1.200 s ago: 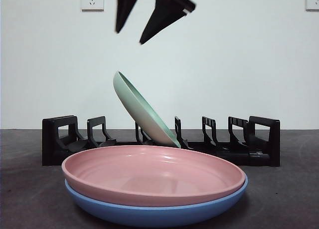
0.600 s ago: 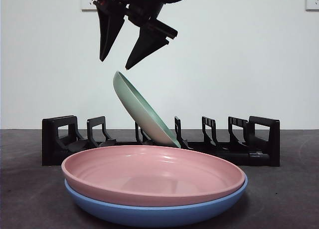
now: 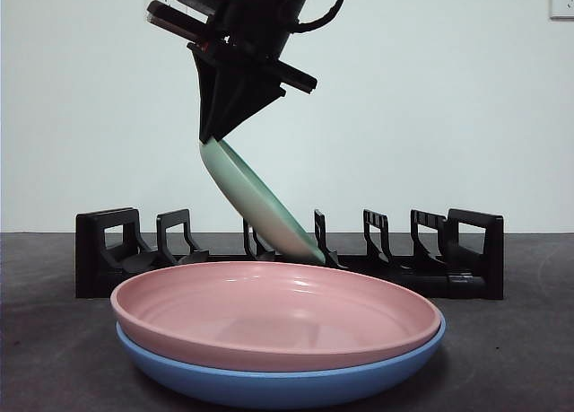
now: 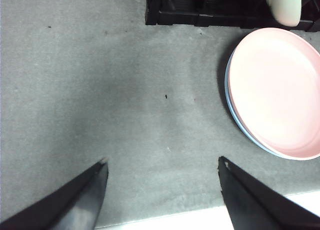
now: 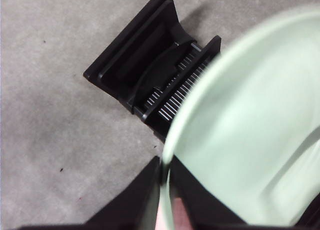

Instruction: Place the plate

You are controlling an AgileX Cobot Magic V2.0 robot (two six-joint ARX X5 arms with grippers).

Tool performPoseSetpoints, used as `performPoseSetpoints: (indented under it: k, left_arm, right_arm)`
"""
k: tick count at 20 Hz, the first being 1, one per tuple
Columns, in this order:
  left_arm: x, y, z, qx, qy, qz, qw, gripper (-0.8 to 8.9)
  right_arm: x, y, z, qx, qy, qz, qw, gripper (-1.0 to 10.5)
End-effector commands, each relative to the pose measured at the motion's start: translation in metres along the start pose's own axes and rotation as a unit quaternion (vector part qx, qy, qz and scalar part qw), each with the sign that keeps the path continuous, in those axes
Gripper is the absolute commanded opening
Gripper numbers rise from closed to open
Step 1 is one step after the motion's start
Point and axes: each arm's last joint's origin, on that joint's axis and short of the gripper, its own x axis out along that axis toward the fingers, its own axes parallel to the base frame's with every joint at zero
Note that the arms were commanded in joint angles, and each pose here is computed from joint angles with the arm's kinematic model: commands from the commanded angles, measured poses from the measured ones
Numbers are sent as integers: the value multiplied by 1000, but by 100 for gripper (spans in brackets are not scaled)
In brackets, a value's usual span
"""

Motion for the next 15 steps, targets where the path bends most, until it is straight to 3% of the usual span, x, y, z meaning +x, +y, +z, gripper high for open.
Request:
performPoseSetpoints:
  k: [1, 8, 15]
  left_arm:
    - [-3, -1, 3, 0, -10, -3, 1000, 348]
    - [-3, -2, 4, -1, -15, -5, 1000, 348]
    - [-3, -2, 4, 1, -17, -6, 1000, 348]
  right_arm:
    - [3, 5, 4, 4, -5, 5, 1000, 12]
    - [-26, 13, 16, -8, -4, 19, 1000, 12]
    - [-77, 36, 32, -71, -20, 28, 997, 12]
